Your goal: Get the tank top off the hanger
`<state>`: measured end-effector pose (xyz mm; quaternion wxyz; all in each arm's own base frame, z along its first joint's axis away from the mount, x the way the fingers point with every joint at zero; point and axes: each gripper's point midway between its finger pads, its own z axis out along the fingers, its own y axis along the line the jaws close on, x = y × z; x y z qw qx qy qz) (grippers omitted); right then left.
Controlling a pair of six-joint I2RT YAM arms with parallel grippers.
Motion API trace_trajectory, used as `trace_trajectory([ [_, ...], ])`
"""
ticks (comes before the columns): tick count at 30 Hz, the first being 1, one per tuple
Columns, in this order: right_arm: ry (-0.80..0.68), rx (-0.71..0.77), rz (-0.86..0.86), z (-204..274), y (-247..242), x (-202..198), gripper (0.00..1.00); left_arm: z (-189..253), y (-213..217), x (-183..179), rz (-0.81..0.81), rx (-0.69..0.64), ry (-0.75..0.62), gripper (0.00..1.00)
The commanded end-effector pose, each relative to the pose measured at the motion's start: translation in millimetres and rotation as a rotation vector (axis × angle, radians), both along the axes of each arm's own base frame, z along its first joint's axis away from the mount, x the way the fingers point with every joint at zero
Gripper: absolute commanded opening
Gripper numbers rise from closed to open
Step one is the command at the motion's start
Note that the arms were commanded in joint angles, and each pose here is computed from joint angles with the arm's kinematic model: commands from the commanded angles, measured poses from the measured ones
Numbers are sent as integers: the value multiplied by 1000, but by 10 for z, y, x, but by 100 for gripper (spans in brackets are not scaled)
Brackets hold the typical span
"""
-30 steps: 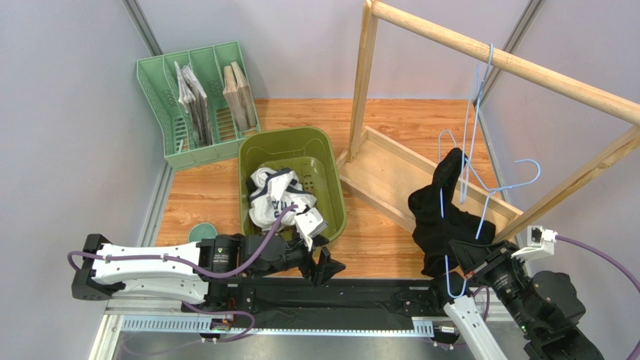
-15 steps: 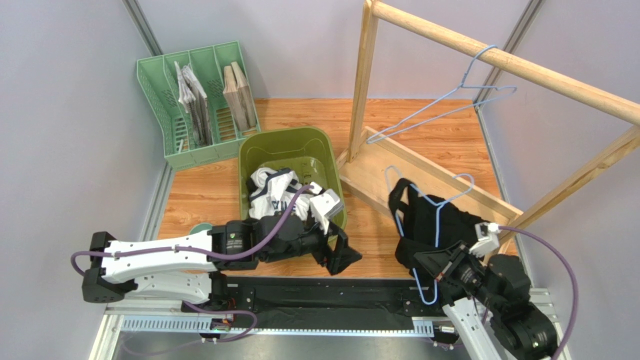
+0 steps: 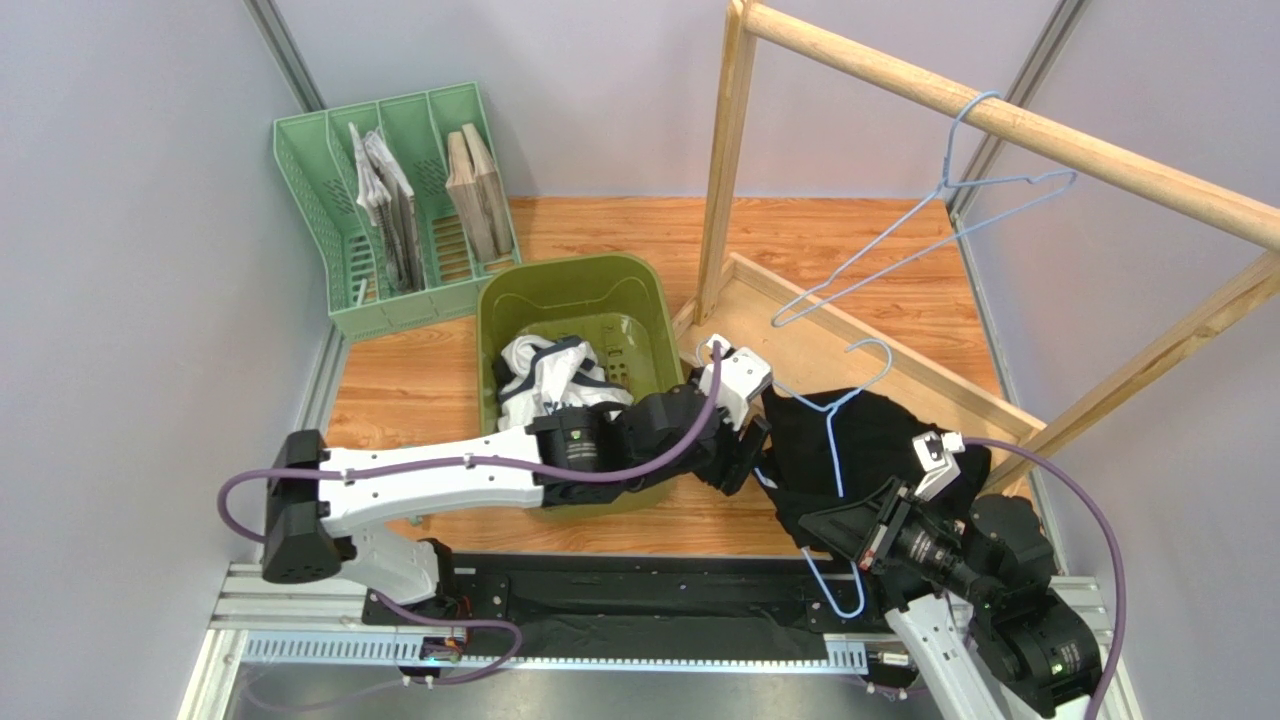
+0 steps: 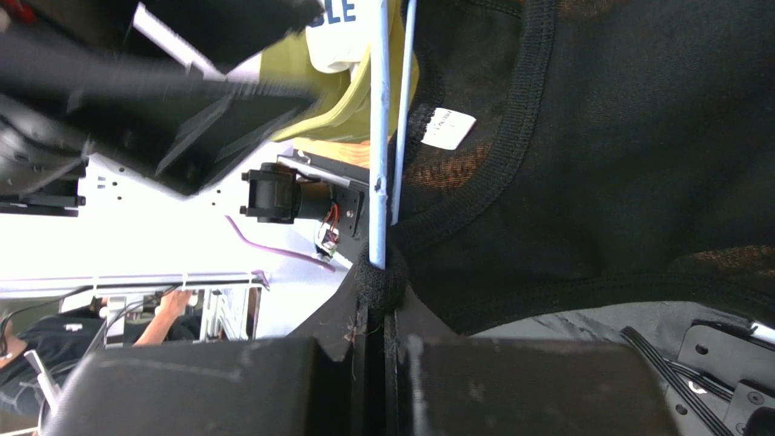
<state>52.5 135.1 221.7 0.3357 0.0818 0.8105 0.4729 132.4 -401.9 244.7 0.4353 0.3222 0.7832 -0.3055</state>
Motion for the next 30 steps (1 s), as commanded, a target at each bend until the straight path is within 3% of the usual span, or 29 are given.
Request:
trace_trajectory([
  [1, -58, 23, 60, 106, 50, -82, 0, 100, -73, 384, 93, 46, -66, 64],
  [5, -59, 4, 59, 92, 9, -152, 0, 43, -84, 481, 133, 35, -50, 57],
  [18, -102, 27, 80, 222, -15, -320, 0, -204, -148, 703, 164, 88, -27, 48],
  [22, -110, 20, 83, 248, -37, -374, 0, -199, -87, 829, 187, 101, -33, 30],
  [24, -118, 18, 85, 265, -49, -404, 0, -162, -24, 917, 205, 109, -34, 15],
  [25, -112, 16, 86, 248, -54, -424, 0, -143, 0, 957, 211, 111, -36, 2],
  [30, -116, 0, 82, 223, -101, -511, 0, 35, 157, 1154, 252, 113, -71, 0],
])
